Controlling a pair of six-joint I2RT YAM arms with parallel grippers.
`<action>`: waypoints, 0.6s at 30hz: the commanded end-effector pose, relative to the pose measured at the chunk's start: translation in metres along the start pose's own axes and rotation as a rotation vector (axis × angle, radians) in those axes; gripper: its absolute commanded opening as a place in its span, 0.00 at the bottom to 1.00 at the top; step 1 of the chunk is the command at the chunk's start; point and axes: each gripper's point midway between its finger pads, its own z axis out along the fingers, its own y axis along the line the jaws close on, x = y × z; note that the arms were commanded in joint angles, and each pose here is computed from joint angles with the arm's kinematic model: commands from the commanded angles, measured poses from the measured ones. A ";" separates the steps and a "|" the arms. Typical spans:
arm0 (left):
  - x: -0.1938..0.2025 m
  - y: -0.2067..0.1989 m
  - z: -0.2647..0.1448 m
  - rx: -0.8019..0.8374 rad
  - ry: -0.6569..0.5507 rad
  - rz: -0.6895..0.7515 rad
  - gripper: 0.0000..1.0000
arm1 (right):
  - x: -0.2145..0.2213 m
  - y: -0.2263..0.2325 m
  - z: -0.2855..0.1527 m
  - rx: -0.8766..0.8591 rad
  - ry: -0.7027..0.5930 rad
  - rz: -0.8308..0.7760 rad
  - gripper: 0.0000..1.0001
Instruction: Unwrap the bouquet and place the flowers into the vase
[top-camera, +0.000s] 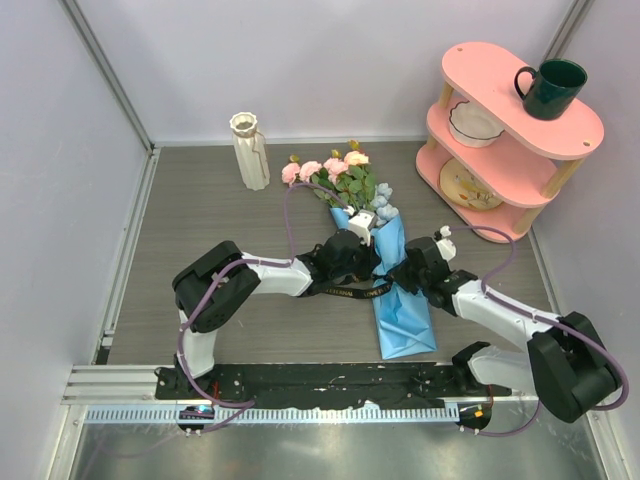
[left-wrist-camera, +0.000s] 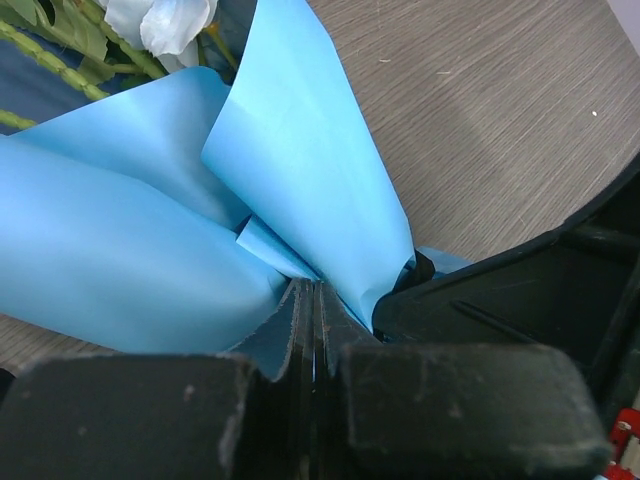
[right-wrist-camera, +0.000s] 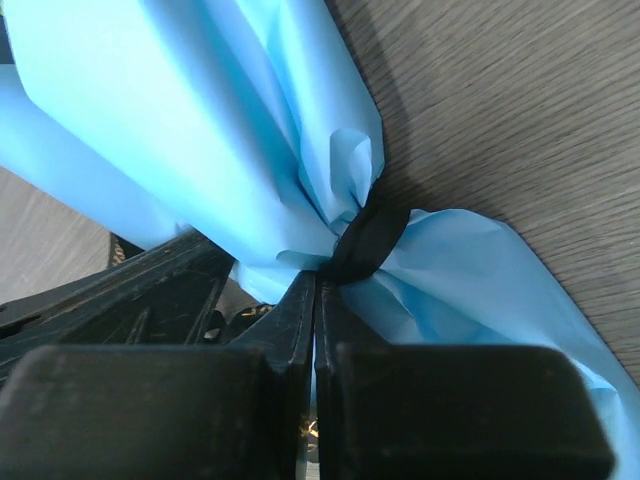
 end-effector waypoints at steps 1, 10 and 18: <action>0.007 -0.003 0.003 -0.014 0.028 -0.011 0.01 | -0.022 0.022 -0.009 -0.096 -0.101 0.066 0.01; 0.014 0.007 0.003 -0.066 0.052 -0.016 0.00 | -0.044 0.039 -0.039 -0.239 -0.209 0.099 0.01; 0.015 0.008 0.003 -0.070 0.057 -0.013 0.00 | -0.041 0.033 -0.047 -0.217 -0.193 0.069 0.09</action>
